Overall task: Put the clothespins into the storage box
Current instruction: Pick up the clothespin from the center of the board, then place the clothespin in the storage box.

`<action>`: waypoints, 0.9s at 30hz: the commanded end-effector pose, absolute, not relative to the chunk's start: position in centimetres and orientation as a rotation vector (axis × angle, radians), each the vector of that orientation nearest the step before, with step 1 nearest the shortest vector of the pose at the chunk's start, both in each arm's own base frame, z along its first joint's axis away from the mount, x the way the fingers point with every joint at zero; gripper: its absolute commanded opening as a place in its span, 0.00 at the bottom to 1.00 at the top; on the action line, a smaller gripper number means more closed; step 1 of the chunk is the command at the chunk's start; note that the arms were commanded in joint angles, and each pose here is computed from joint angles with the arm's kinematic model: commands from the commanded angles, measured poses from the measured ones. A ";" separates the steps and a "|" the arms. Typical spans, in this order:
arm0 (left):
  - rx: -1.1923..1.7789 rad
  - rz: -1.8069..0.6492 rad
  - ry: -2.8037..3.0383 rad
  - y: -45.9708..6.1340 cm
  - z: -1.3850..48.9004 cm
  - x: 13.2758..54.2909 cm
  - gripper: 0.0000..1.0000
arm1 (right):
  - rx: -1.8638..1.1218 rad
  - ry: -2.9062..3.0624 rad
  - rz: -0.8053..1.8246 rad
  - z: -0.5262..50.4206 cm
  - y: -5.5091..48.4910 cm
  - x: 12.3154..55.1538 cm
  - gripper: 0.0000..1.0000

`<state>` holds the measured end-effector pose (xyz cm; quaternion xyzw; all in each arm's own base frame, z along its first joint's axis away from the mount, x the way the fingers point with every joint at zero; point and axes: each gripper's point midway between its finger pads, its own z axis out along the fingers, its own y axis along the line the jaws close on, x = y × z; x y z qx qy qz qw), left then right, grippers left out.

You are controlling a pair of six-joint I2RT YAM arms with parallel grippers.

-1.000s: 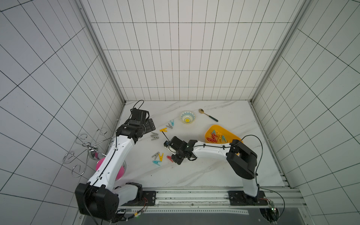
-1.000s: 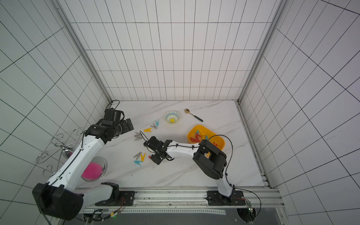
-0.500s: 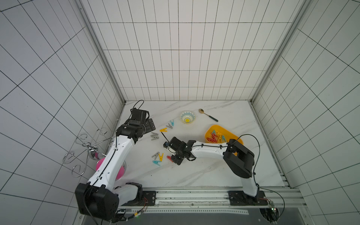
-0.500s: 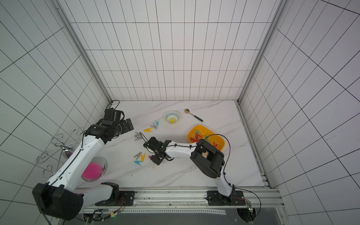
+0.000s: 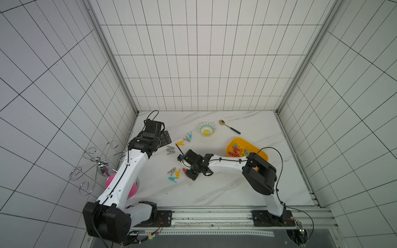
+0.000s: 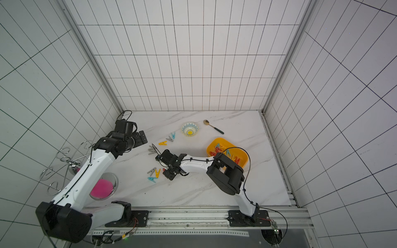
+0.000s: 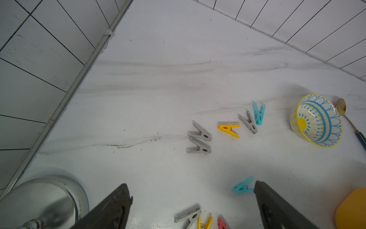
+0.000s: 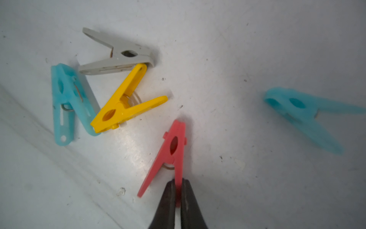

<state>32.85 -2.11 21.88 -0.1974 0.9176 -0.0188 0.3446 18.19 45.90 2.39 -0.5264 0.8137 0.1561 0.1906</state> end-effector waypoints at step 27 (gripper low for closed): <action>-0.321 -0.137 2.465 -7.8 20.2 33.2 0.98 | -0.149 2.644 0.138 8.7 13.7 31.6 0.03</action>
